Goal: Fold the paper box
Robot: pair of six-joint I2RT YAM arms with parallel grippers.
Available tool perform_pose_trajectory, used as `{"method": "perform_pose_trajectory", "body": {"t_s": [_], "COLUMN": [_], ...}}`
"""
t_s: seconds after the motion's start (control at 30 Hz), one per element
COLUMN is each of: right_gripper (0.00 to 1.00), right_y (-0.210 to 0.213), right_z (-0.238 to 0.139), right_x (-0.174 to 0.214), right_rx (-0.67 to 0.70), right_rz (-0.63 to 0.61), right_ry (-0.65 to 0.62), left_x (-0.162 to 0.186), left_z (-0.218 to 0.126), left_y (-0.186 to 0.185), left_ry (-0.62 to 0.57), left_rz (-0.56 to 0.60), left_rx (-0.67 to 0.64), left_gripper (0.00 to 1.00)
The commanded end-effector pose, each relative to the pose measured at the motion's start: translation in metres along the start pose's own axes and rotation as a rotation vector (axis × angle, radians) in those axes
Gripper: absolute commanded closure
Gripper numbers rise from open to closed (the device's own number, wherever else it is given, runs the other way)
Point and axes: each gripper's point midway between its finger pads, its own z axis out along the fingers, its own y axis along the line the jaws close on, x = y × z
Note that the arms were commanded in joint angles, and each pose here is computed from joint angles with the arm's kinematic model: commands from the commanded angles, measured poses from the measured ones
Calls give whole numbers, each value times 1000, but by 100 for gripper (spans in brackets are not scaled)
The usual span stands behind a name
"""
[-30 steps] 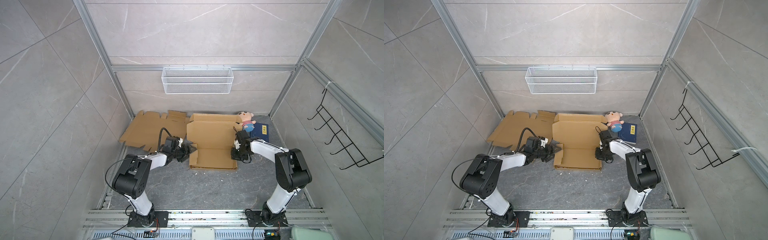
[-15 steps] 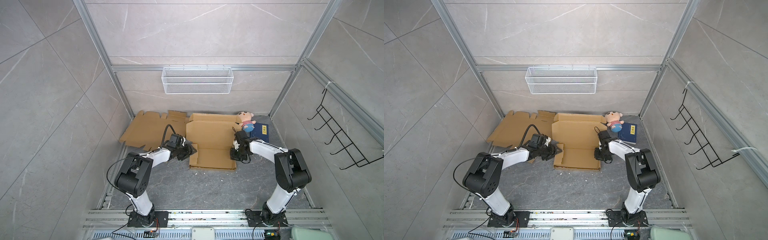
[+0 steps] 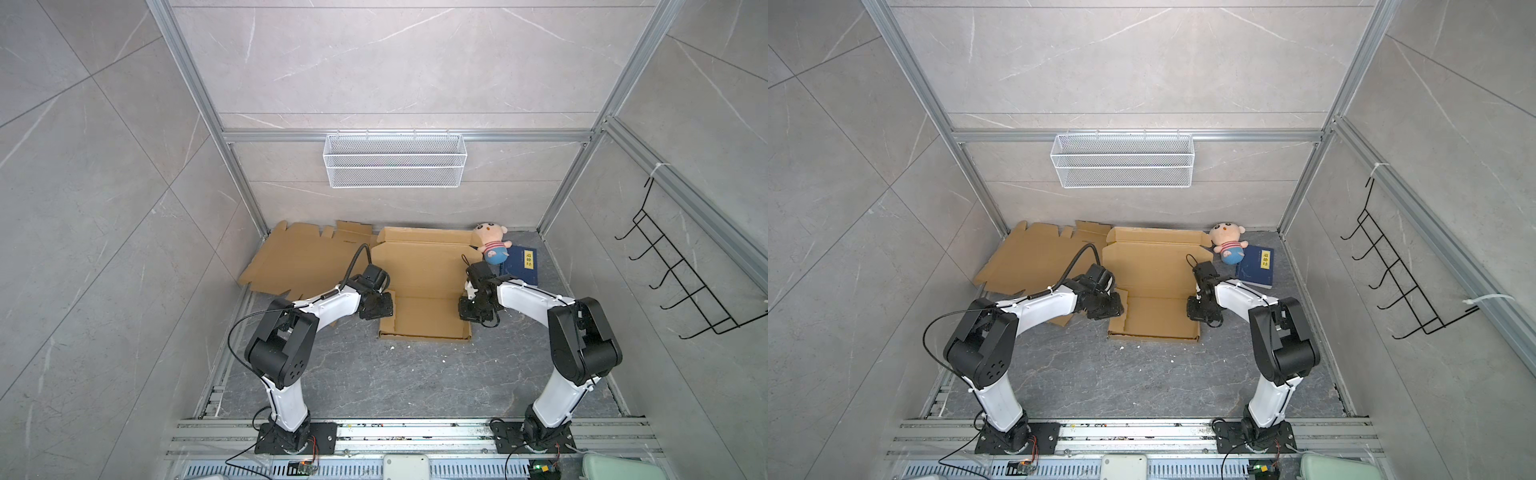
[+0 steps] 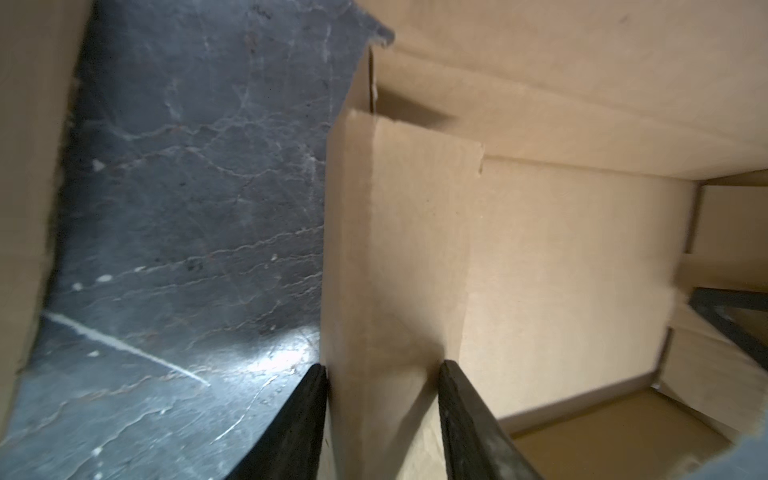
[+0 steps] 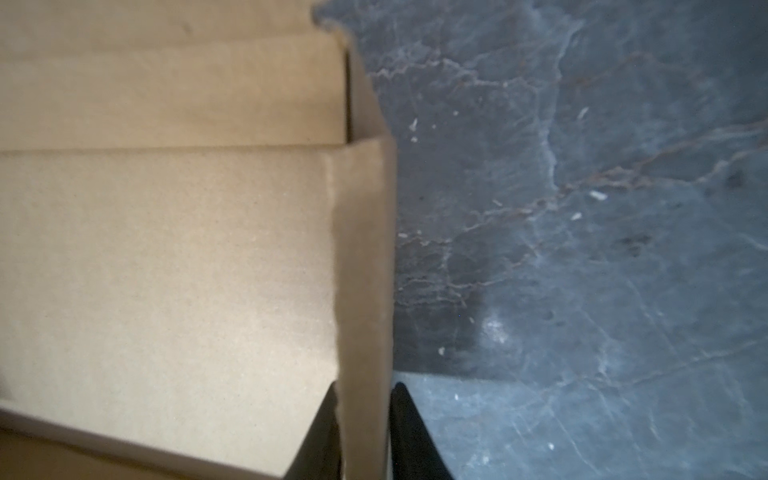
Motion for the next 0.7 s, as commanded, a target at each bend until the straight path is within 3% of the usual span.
{"method": "perform_pose_trajectory", "body": {"t_s": [0.0,0.67], "right_gripper": [77,77], "right_y": [4,4], "right_z": [-6,-6], "right_x": [-1,2], "right_rx": [-3,-14], "right_rz": [4,7], "right_ry": [-24,-30], "left_x": [5,14], "left_z": [-3,19], "left_y": [27,46], "left_ry": [2,-6], "left_rz": [70,200], "left_rx": [-207,-562], "left_gripper": [57,94]}}
